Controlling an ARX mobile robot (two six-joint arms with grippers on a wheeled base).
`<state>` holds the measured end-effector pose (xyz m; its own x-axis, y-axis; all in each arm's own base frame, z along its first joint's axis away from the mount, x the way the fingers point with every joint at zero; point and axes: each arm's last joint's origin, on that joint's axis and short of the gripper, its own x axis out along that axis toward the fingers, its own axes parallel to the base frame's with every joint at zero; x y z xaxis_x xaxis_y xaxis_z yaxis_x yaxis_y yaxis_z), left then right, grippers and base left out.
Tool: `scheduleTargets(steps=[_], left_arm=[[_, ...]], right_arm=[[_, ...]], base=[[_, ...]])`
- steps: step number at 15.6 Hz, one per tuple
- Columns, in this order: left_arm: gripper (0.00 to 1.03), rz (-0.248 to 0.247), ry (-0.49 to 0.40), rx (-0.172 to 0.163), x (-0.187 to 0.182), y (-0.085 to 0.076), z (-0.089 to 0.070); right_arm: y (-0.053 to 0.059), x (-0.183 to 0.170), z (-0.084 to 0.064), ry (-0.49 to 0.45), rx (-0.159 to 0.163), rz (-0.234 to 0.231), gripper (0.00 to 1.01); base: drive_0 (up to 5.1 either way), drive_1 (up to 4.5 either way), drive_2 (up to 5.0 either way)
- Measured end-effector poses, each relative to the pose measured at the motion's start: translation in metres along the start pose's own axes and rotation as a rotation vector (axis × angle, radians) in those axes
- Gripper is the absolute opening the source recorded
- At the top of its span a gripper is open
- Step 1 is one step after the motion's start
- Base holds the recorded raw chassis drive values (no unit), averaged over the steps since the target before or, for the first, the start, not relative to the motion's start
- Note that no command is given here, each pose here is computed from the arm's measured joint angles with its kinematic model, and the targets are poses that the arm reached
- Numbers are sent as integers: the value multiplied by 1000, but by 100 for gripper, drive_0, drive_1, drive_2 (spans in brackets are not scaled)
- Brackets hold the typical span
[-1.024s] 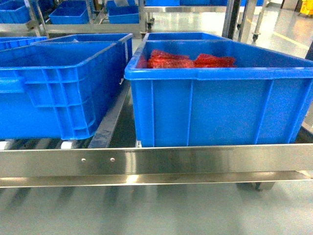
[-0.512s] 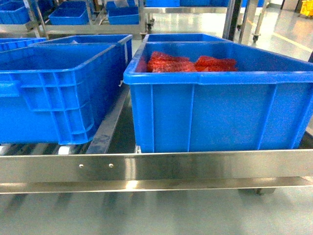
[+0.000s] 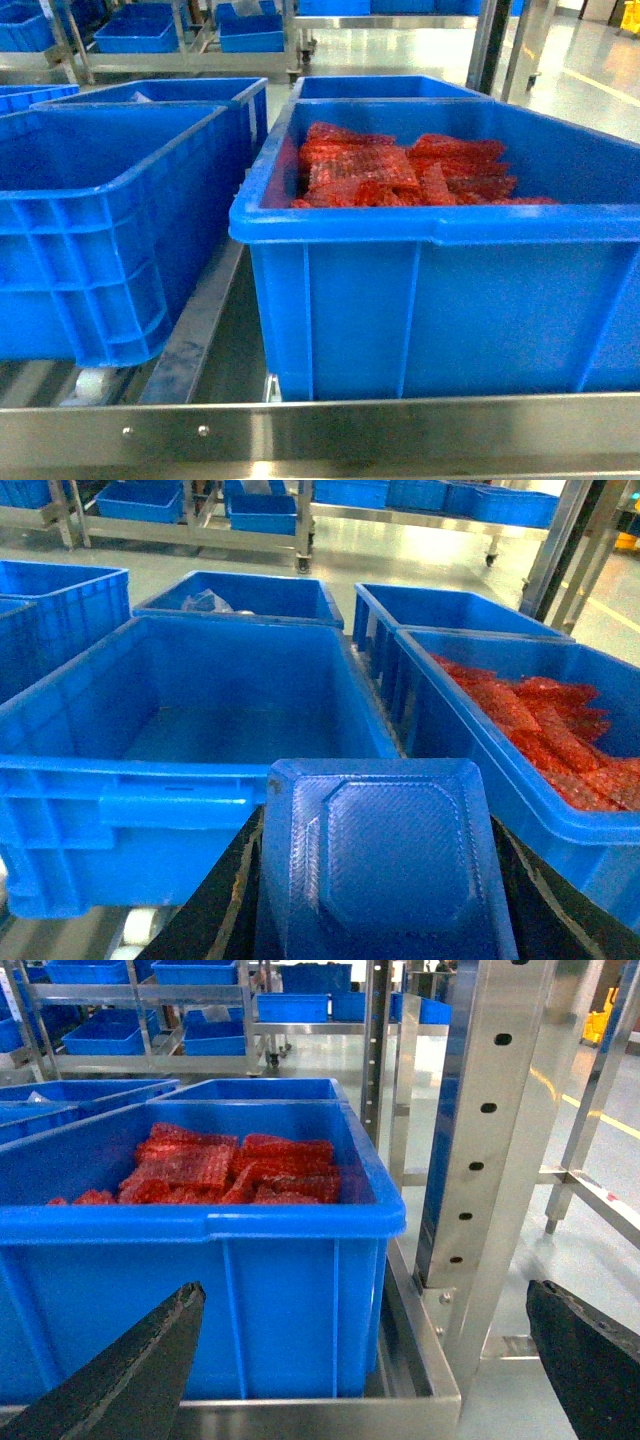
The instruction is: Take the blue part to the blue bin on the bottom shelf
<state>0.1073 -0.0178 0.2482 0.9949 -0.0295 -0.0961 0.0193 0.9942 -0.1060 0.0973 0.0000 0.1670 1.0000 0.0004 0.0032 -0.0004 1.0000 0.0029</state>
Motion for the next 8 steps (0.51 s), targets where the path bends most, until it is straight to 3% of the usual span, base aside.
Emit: scheduleTargets(steps=[8], left_arm=[[44, 1, 4, 1, 1, 0, 0]], right_arm=[[0, 0, 0, 1, 0, 0, 98]], base=[[-10, 424, -443]])
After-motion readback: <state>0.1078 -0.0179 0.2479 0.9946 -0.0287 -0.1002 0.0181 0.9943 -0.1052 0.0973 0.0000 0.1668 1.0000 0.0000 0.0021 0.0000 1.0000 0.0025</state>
